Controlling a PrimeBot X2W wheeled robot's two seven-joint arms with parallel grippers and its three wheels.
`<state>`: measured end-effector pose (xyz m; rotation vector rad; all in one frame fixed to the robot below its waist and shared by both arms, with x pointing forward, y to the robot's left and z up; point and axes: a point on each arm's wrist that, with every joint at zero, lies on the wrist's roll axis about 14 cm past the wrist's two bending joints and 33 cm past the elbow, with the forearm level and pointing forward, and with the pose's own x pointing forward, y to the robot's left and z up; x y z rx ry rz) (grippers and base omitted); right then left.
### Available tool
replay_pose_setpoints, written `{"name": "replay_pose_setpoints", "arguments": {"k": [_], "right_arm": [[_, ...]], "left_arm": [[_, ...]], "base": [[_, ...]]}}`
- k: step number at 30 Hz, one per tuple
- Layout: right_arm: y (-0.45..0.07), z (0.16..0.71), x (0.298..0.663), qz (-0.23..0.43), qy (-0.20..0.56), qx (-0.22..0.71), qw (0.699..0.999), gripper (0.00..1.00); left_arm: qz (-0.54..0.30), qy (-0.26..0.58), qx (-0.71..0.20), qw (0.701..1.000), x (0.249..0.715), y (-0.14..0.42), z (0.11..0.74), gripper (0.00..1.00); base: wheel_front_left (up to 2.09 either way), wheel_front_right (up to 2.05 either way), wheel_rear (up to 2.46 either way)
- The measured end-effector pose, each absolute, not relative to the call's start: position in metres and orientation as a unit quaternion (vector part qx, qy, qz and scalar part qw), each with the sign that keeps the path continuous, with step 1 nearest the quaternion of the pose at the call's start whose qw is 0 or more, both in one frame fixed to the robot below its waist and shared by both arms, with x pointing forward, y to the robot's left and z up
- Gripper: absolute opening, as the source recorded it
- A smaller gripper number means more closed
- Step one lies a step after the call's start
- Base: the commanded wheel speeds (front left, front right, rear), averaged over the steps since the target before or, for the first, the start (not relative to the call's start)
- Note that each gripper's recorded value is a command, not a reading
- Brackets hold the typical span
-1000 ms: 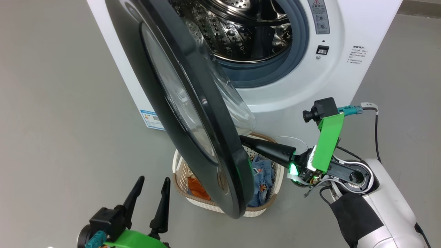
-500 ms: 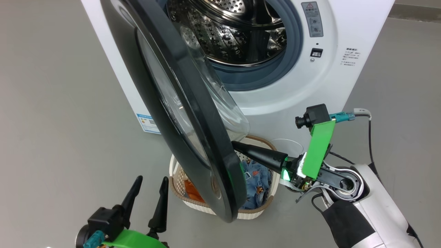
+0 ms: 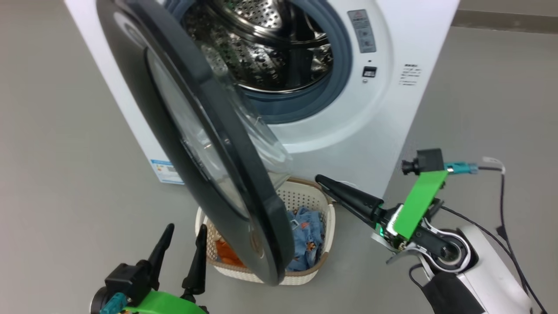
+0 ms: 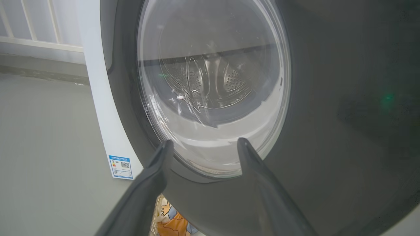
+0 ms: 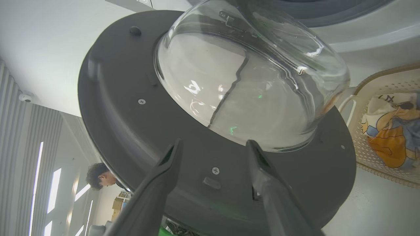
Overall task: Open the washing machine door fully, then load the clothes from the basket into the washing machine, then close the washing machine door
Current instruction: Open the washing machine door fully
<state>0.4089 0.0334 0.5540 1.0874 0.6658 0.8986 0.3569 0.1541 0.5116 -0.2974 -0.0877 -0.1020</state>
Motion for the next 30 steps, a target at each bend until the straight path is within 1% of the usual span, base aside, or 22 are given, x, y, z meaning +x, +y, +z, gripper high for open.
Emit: {"name": "replay_pose_setpoints", "arguments": {"k": [7,9,14,25,30], "right_arm": [[-0.010,0.539,0.410,0.339,0.267,0.501,0.750,1.00],[-0.021,0.533,0.408,0.324,0.260,0.489,0.767,1.00],[-0.048,0.515,0.400,0.280,0.247,0.477,0.796,1.00],[-0.103,0.488,0.386,0.190,0.210,0.473,0.835,1.00],[-0.125,0.485,0.386,0.156,0.180,0.464,0.853,1.00]], "left_arm": [[-0.061,-0.041,-0.147,0.986,0.357,0.148,0.510,1.00],[-0.063,-0.040,-0.145,0.987,0.357,0.146,0.509,1.00],[-0.071,-0.041,-0.145,0.986,0.359,0.141,0.511,1.00],[-0.077,-0.041,-0.142,0.986,0.360,0.140,0.510,1.00],[-0.077,-0.044,-0.141,0.986,0.361,0.141,0.512,1.00]], "base": [[0.00,0.00,0.00],[0.00,0.00,0.00],[0.00,0.00,0.00],[0.00,0.00,0.00],[0.00,0.00,0.00]]}}
